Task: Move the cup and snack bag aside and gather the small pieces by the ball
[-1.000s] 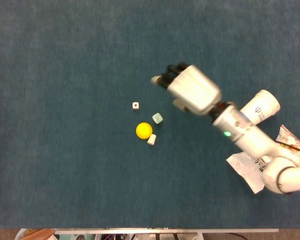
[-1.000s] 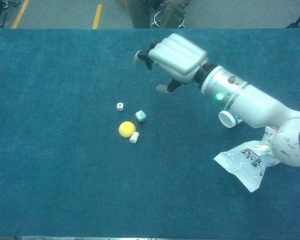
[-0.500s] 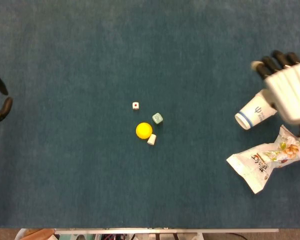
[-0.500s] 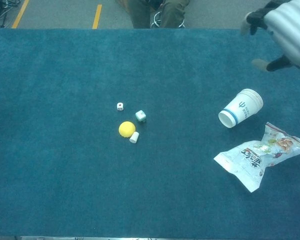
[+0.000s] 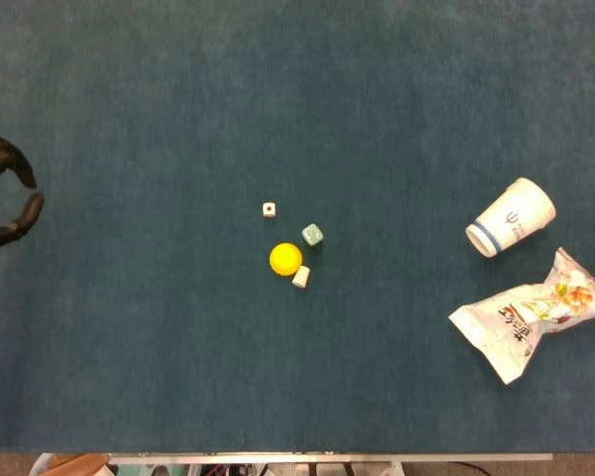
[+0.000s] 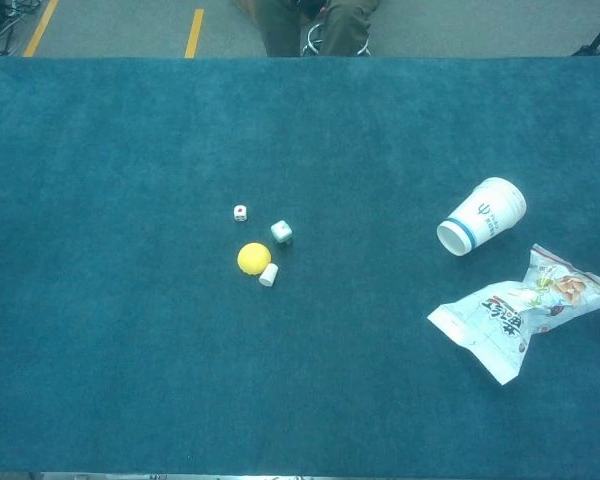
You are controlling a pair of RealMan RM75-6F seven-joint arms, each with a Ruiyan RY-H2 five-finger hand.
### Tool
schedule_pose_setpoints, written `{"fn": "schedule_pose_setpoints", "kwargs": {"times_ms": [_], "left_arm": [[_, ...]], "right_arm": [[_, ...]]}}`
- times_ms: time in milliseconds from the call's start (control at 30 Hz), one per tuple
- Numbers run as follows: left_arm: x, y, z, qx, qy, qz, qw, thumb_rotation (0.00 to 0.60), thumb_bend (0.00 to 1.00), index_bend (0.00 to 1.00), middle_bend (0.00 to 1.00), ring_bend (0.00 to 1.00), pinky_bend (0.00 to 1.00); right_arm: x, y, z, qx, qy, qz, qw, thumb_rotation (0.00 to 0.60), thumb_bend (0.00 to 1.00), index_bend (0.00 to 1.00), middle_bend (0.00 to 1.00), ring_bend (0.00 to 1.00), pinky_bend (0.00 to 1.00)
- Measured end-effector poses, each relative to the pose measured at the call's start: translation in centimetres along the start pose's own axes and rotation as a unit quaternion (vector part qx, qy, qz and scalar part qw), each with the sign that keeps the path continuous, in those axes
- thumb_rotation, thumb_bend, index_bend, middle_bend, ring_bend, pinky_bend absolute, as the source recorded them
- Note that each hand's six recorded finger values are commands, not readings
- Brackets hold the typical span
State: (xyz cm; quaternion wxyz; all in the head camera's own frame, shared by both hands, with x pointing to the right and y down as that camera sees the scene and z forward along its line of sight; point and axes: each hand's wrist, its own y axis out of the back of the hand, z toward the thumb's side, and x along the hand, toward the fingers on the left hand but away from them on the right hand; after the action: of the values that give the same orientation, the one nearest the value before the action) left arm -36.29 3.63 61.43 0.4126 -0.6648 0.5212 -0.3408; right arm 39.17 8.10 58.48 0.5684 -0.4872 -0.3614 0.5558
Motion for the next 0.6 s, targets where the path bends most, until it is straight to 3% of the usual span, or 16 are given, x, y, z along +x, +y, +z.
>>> {"fn": "schedule_pose_setpoints", "kwargs": {"times_ms": [267,600], "left_arm": [[-1.3,0.6,-1.0,0.002,0.02,0.009,0.9997,0.6,0.31,0.55,0.49,0.34,0.5],[-2.0,-0.7,-2.4,-0.002,0.051,-0.01,0.9987,0.6,0.31,0.55,0.49,0.34,0.5]], "right_arm": [[1.2,-0.3,-1.9,-0.008,-0.041,-0.012,0.9991,0.6,0.17,0.43,0.43,0.32,0.41],[0.6,-1.4,-3.2,-0.03,-0.059,-0.007,0.9978,0.6,0.17,0.46,0.43,0.32,0.41]]}}
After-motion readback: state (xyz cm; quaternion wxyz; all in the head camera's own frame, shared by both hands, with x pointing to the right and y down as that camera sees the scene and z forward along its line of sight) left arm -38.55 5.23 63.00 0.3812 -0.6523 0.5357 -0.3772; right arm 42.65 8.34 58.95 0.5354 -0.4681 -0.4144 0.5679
